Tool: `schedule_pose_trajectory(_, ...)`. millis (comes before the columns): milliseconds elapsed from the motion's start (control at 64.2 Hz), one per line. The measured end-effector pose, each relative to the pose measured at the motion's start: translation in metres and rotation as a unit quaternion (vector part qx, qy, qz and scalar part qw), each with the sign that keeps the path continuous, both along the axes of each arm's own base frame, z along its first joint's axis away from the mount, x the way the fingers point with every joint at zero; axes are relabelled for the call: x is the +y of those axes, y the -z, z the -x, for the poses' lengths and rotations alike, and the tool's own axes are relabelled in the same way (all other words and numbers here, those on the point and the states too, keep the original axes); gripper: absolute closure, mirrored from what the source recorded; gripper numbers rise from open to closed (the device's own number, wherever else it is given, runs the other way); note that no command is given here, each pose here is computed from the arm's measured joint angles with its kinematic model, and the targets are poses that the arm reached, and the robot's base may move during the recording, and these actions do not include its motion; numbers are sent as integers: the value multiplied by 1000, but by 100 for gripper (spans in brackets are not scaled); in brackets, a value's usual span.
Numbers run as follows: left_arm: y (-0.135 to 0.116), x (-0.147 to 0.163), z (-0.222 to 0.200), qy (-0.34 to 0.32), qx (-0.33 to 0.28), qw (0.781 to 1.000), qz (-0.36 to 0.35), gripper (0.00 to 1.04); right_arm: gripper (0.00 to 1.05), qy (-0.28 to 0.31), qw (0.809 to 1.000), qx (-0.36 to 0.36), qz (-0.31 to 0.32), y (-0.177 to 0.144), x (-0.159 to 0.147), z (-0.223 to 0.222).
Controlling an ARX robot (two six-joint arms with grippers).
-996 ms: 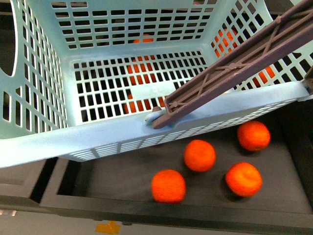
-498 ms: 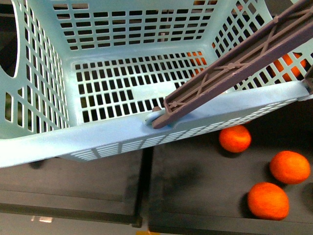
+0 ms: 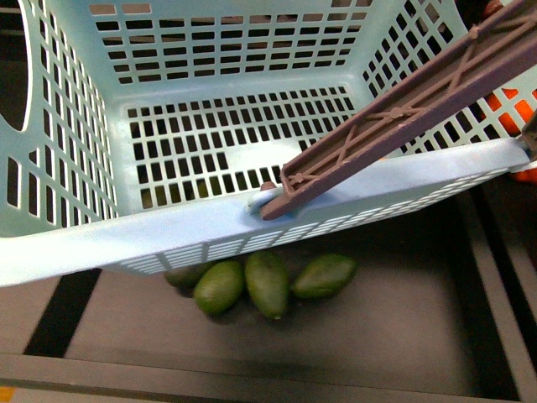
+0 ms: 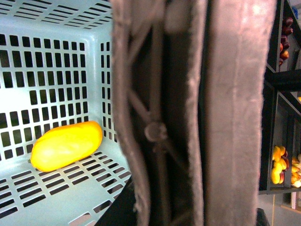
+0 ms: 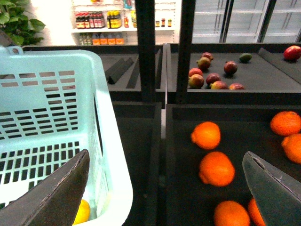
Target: Pick mango and avocado into basket
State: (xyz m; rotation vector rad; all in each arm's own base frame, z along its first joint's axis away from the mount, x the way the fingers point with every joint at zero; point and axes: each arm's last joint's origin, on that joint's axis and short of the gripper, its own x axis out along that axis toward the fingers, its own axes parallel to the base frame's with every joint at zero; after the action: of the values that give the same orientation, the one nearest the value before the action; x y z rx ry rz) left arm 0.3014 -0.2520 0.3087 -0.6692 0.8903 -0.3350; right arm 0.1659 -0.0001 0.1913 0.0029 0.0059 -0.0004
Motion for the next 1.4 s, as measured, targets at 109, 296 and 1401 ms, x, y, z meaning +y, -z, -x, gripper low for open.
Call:
schedule_pose_trajectory(109, 0, 0, 0, -1, -1, 1000, -1, 91, 9, 0, 1000, 1, 0, 0, 0, 0)
schedule_pose_trajectory(296, 0, 0, 0, 0, 0, 1000, 0, 91, 9, 1, 1000, 0, 0, 0, 0, 0)
schedule_pose_trajectory(1401, 0, -1, 1, 0, 1, 1000, 0, 91, 9, 255, 873, 320, -265, 2, -72, -34)
